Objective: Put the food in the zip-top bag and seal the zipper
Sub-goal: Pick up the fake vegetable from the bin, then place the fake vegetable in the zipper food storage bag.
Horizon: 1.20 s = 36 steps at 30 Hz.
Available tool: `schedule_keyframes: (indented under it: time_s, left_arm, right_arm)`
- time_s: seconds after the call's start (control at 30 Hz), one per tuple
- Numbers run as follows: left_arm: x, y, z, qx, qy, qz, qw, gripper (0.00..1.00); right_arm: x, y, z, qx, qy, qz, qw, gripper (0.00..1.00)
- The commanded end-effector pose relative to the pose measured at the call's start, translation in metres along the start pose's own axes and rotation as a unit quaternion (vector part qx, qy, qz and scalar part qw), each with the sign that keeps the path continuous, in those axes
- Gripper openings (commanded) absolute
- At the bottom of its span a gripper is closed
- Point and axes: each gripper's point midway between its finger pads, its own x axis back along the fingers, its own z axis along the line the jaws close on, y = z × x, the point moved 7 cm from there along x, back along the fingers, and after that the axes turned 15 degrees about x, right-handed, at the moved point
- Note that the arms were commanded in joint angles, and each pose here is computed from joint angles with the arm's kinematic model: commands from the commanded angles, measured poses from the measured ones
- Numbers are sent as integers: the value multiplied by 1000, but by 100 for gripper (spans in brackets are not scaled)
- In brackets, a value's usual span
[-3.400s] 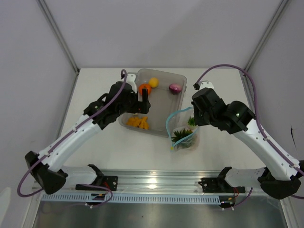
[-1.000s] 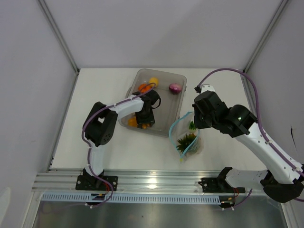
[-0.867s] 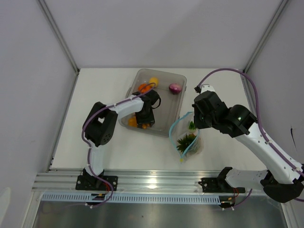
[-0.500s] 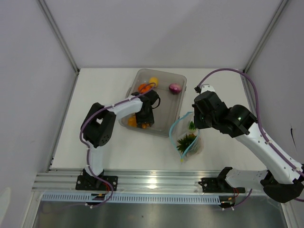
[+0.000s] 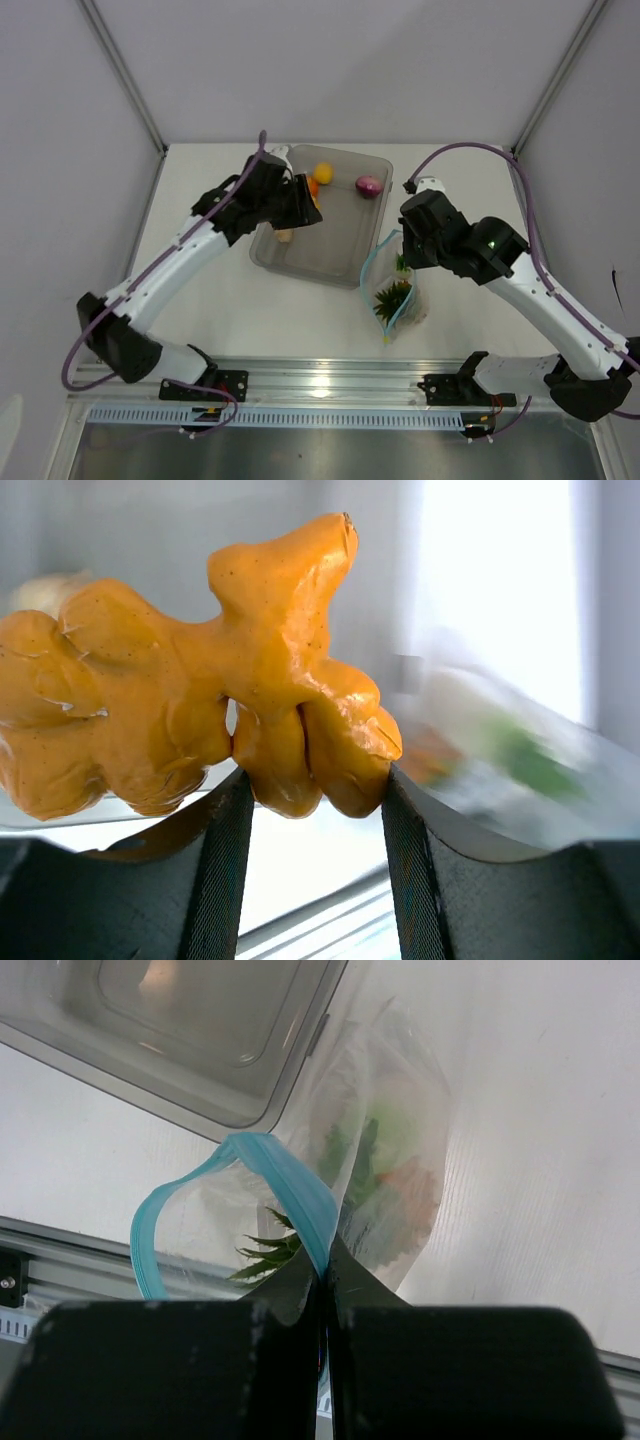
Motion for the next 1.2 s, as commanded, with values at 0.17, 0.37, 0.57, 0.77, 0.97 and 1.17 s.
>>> schedule_keyframes:
  time_s: [0.17, 0.37, 0.57, 0.77, 0.97, 1.17]
  left_arm:
    - [115, -9, -58, -14, -325, 35, 945, 11]
    - [159, -31, -72, 41, -522, 112, 844, 10]
    - [178, -36, -76, 117, -652, 189, 725, 9]
    - [168, -47, -76, 157, -665, 235, 692, 9]
    - [170, -61, -87, 133, -681, 292, 658, 10]
    - [147, -83, -83, 120, -656, 344, 661, 10]
  right_arm:
    - [-11, 23, 4, -21, -19, -14, 1000, 0]
    - [-3, 36, 0, -20, -30, -27, 999, 0]
    - [3, 43, -2, -23, -36, -35, 998, 0]
    - [0, 43, -1, -22, -35, -36, 998, 0]
    - [-1, 46, 4, -22, -19, -38, 999, 0]
    - [3, 48, 4, -27, -11, -45, 999, 0]
